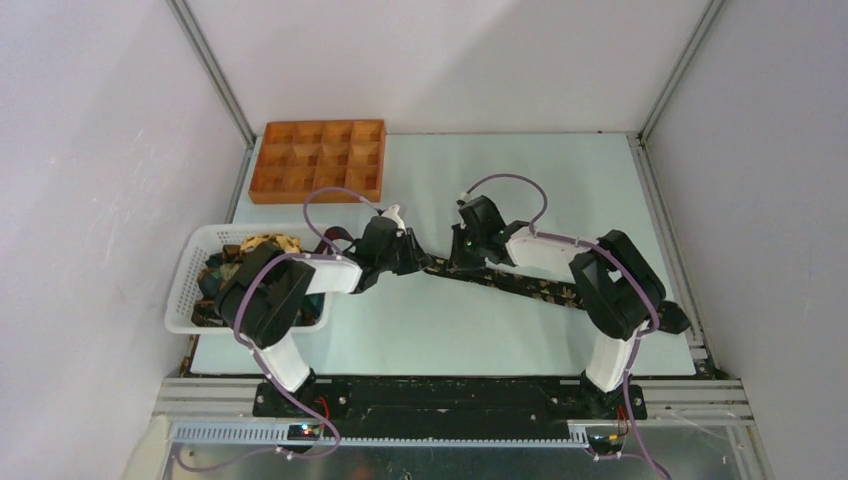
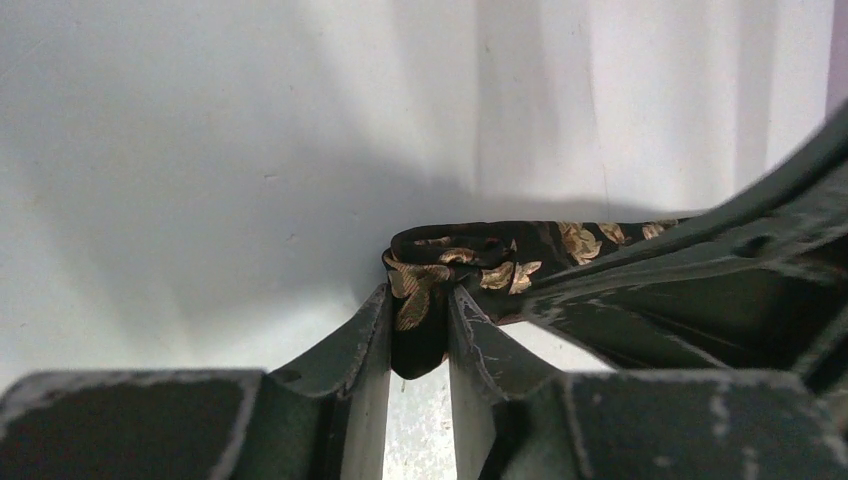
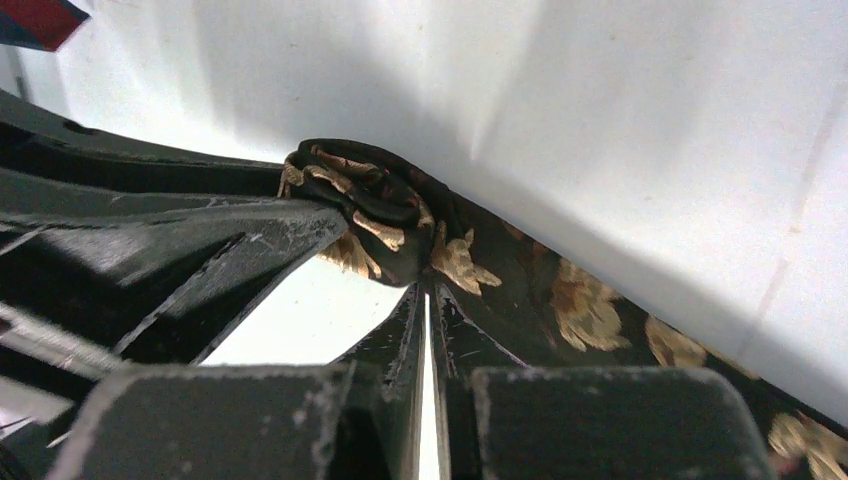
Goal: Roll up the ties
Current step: Roll the tie at the center of the board.
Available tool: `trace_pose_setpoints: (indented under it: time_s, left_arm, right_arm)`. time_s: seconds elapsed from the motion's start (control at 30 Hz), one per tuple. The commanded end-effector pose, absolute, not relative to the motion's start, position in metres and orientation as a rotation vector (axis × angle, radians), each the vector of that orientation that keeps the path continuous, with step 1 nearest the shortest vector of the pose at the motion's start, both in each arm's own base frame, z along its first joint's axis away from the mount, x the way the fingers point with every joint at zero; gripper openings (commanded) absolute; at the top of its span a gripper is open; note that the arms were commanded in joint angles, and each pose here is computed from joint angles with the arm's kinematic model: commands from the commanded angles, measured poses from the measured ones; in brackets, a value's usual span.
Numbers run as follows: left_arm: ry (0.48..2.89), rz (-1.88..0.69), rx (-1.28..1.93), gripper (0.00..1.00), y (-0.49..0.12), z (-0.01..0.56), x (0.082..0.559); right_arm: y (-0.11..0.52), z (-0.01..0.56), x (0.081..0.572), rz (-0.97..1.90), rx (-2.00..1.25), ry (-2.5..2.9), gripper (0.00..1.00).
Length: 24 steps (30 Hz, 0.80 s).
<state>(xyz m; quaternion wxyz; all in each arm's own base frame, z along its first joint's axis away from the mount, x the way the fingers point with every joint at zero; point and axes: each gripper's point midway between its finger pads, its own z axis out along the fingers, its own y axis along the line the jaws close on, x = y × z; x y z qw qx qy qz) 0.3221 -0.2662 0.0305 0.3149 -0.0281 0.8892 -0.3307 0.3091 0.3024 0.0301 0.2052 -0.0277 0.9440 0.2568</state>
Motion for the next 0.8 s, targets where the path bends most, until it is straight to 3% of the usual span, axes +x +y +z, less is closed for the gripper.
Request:
trace_pose_setpoints:
  time_s: [0.0, 0.47, 0.77]
  left_arm:
    - [2.299, -0.785, -0.031, 0.27, -0.261, 0.055, 0.335]
    - [2.339, -0.073, 0.127, 0.26, -0.22, 0.074, 0.35]
    - [2.322, 0.114, 0.192, 0.26, -0.221, 0.073, 0.359]
  right_arm:
    - [0.293, 0.097, 0.329, 0.704, -0.06, 2.472, 0.08]
    - [0.211, 0.13, 0.327, 0.622, 0.1, 2.365, 0.09]
    - [0.196, 0.124, 0.321, 0.617, 0.133, 2.369, 0.09]
